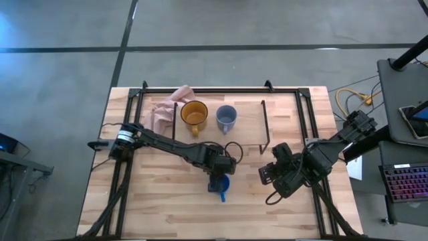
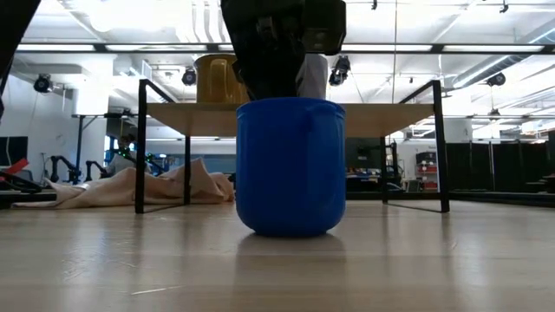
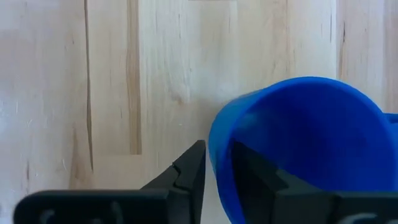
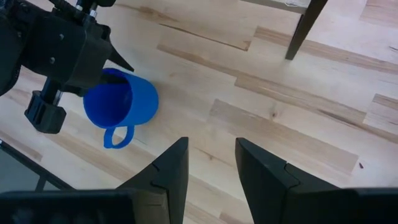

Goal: Stack small to large cups/mugs on shelf
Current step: Put the blue mug on the shelf, then return to Home Position

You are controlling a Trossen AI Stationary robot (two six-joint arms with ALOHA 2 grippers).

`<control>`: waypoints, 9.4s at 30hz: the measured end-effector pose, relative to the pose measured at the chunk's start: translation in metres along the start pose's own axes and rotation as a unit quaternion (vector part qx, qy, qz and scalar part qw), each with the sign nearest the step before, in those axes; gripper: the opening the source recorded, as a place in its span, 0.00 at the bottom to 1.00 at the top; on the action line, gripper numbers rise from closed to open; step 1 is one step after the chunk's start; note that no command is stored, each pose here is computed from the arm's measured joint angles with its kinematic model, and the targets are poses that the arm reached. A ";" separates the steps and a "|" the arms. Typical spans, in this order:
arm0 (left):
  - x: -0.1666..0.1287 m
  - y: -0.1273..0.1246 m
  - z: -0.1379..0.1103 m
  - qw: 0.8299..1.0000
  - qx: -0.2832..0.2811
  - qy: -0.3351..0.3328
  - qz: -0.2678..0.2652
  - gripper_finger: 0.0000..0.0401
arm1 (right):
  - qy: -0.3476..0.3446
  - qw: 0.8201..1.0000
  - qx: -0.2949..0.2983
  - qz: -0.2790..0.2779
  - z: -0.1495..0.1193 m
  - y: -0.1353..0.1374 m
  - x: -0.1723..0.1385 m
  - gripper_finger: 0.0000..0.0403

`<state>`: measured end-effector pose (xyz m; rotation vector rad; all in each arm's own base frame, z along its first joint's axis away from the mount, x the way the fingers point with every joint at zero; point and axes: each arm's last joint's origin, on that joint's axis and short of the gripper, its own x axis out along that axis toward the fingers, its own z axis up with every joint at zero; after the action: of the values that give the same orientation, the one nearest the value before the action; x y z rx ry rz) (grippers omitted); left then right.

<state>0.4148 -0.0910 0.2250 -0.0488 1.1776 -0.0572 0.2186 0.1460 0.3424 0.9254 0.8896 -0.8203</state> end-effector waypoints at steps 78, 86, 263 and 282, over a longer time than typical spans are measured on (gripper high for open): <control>-0.230 0.003 -0.216 0.889 -0.067 -0.427 -0.150 0.20 | 0.106 0.990 -0.025 -0.086 0.005 0.139 0.180 0.27; -0.232 0.006 -0.220 0.885 -0.069 -0.434 -0.152 0.20 | 0.108 0.989 -0.045 -0.089 0.008 0.137 0.180 0.04; -0.094 0.071 -0.310 0.747 -0.162 -0.635 -0.117 0.20 | -0.464 0.748 -0.264 0.395 0.061 -0.170 0.064 0.23; -0.071 0.071 -0.314 0.833 -0.014 -0.553 0.004 0.20 | -0.475 0.768 -0.325 0.283 0.038 -0.210 0.131 0.23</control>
<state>0.0992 -0.0183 0.1658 -0.0867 0.0077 0.0021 0.0969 0.0074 0.1723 0.0491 -0.0644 -0.2979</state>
